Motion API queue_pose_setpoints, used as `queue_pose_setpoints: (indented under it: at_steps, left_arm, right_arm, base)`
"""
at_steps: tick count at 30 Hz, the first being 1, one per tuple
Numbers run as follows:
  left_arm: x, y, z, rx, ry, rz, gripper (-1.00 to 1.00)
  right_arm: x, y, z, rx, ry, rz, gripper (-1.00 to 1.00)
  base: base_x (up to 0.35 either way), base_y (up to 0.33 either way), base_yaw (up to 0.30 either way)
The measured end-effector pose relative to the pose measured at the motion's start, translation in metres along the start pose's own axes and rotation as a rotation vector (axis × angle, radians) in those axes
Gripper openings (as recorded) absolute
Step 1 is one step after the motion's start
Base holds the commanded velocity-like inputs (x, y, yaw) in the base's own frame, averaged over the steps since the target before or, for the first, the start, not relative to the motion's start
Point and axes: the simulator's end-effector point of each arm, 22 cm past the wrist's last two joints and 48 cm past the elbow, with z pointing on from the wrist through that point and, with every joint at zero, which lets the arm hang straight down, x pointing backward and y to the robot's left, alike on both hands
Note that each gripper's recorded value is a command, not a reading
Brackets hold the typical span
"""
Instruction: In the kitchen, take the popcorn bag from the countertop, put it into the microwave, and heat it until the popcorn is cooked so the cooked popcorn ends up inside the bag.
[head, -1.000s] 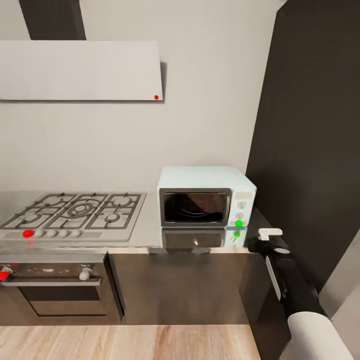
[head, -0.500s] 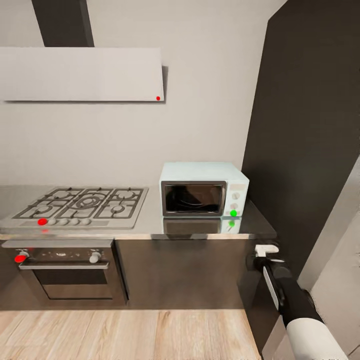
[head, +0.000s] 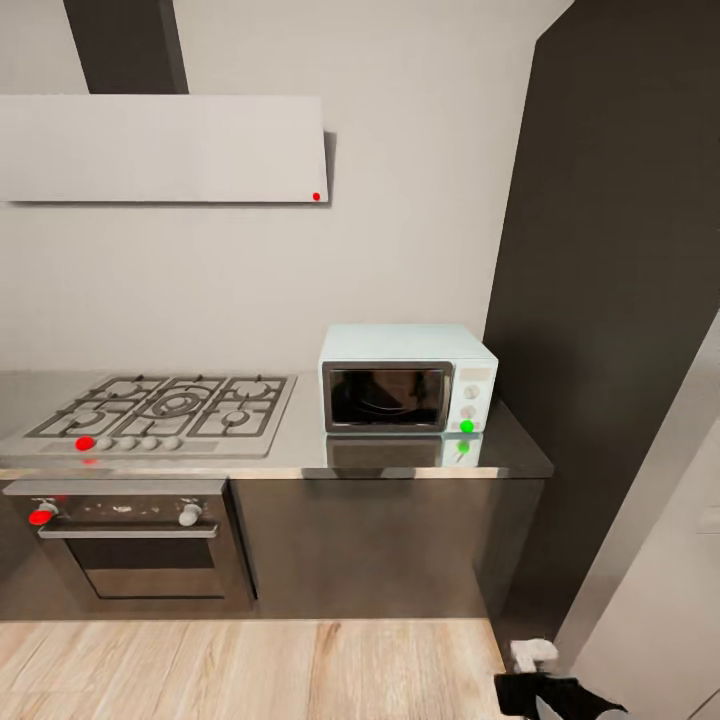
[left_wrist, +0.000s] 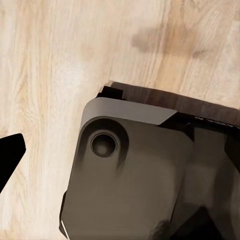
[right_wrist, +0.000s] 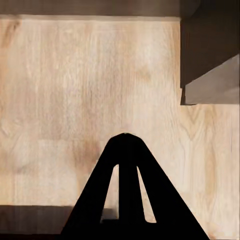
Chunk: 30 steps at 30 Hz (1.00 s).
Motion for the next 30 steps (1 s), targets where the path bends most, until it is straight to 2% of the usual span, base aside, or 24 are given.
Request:
queue_pose_setpoints:
  at_steps: [1,4,6,10,11,12,14,30]
  left_arm:
    - [0.000,0.000,0.000,0.000,0.000,0.000,1.00]
    - [0.000,0.000,0.000,0.000,0.000,0.000,1.00]
    - [0.000,0.000,0.000,0.000,0.000,0.000,1.00]
    - [0.000,0.000,0.000,0.000,0.000,0.000,1.00]
    - [-0.013,0.038,0.003,-0.046,-0.020,0.020,1.00]
    - [-0.018,0.064,0.004,-0.079,-0.028,0.017,1.00]
    - [-0.019,0.064,0.004,-0.079,-0.028,0.021,1.00]
    - [-0.019,0.064,0.004,-0.080,-0.028,0.023,1.00]
  right_arm:
    - [0.019,-0.008,0.000,0.008,0.013,-0.006,-1.00]
    - [0.118,-0.013,-0.006,0.011,0.126,-0.013,-1.00]
    - [0.211,-0.011,-0.022,0.007,0.235,-0.017,-1.00]
    - [0.249,-0.010,-0.032,0.006,0.261,-0.019,-1.00]
    - [0.269,0.032,-0.037,-0.042,0.204,-0.015,-1.00]
    - [0.325,0.058,-0.057,-0.079,0.285,-0.011,-1.00]
    - [0.309,0.053,-0.051,-0.071,0.262,-0.010,-1.00]
    - [0.309,0.054,-0.051,-0.072,0.262,-0.010,-1.00]
  base:
    - [0.000,0.000,0.000]
    - [0.000,0.000,0.000]
    - [0.000,0.000,0.000]
    - [0.000,0.000,0.000]
    - [0.000,0.000,0.000]
    - [0.000,0.000,0.000]
    - [0.000,0.000,0.000]
    - [0.000,0.000,0.000]
